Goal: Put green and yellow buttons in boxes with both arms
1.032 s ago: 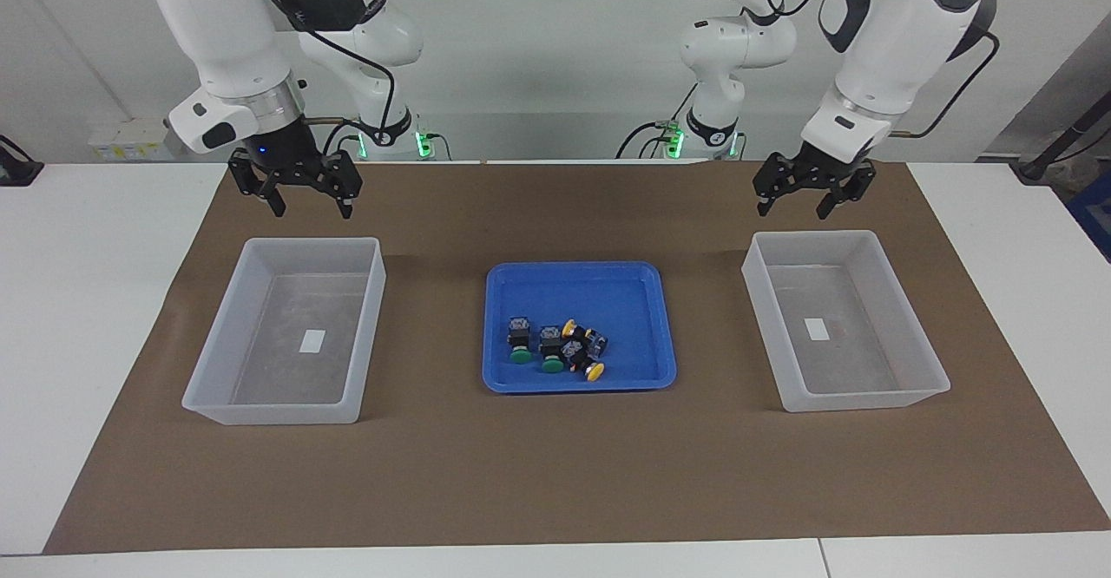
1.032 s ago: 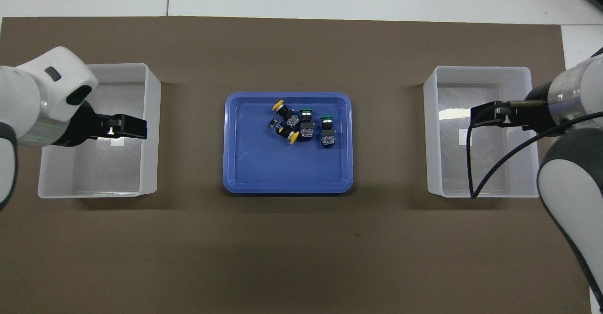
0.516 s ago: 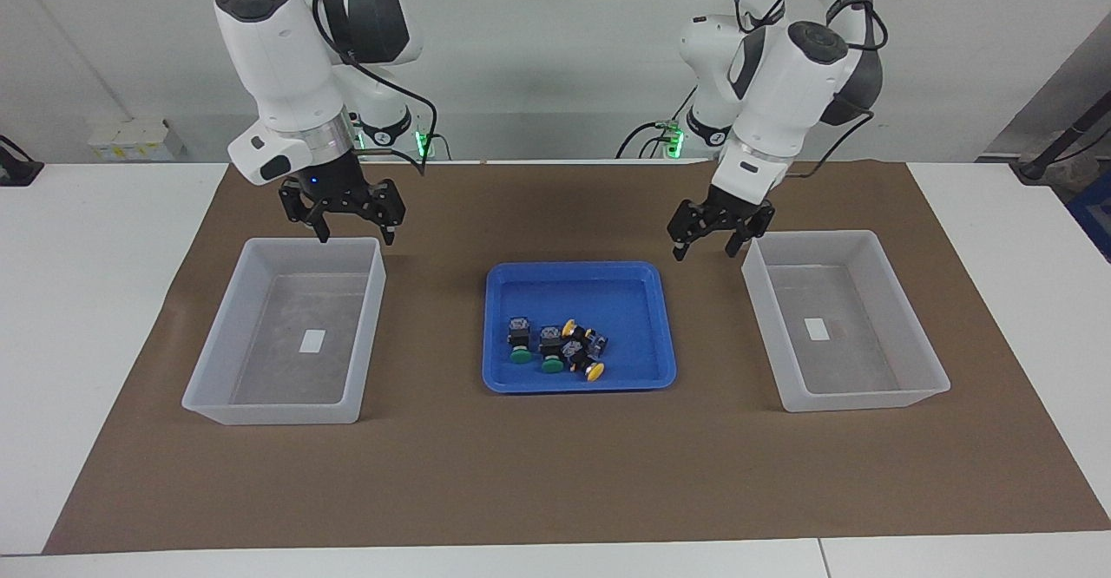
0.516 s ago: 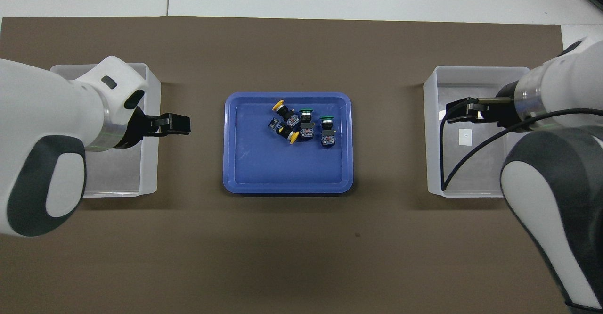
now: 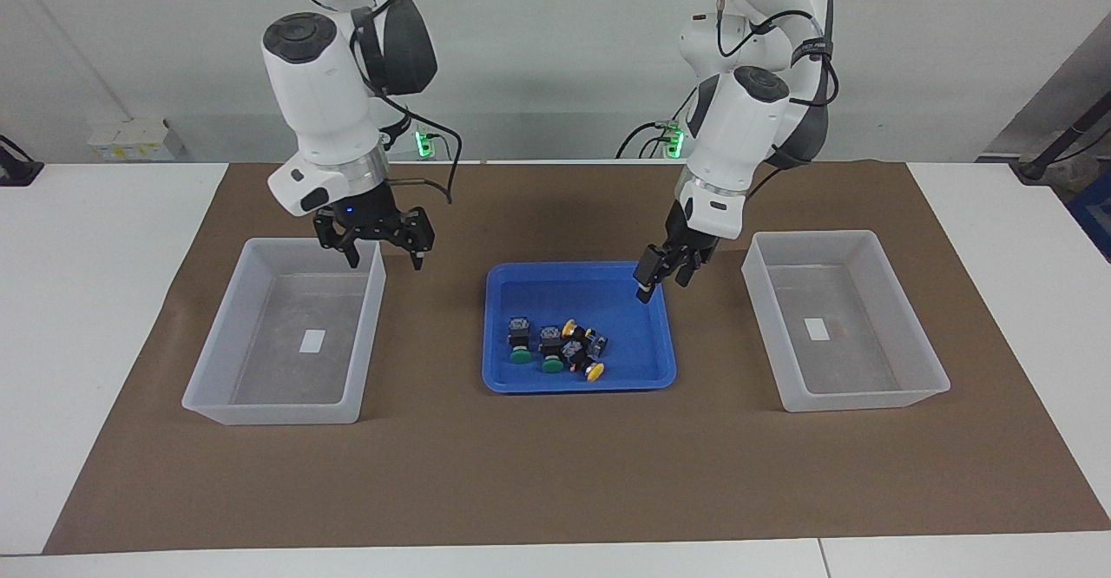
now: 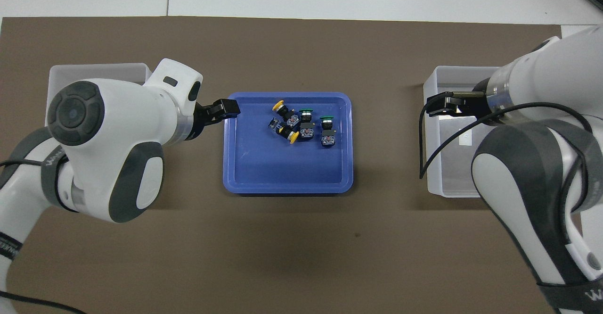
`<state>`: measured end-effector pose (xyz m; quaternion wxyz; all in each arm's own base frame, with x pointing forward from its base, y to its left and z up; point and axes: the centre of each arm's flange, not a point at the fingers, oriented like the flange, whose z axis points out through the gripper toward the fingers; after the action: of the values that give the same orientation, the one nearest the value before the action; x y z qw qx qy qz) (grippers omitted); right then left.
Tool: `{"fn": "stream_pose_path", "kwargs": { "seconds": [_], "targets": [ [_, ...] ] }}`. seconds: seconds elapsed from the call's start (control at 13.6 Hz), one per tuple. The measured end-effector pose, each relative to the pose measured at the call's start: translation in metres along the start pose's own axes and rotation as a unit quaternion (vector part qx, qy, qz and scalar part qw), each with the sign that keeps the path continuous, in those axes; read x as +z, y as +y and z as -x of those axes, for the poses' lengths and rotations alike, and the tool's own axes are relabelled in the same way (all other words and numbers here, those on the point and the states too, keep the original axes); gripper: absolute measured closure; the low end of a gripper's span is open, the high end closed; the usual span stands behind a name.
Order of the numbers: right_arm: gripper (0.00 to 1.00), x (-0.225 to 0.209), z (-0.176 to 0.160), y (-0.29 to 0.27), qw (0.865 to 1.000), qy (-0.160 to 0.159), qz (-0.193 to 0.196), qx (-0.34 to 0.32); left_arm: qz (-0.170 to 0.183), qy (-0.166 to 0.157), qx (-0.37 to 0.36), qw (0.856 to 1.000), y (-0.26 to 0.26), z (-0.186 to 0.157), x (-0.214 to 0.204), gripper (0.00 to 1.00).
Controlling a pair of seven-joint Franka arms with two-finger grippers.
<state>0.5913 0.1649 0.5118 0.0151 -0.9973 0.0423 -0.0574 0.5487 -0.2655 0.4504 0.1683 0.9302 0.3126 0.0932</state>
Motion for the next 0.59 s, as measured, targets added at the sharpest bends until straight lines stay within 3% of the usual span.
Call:
{"fn": "stream_pose_path", "kwargs": {
  "seconds": [0.22,0.59],
  "targets": [
    [0.0,0.029,0.005,-0.049,1.0,0.01,-0.012,-0.012,0.005,-0.003,-0.087,0.996,-0.002,0.028,0.023,0.0],
    [0.0,0.068,0.005,-0.079,0.999,0.012,-0.02,-0.031,-0.007,-0.022,-0.138,0.99,-0.002,0.064,0.084,0.0]
  ]
}}
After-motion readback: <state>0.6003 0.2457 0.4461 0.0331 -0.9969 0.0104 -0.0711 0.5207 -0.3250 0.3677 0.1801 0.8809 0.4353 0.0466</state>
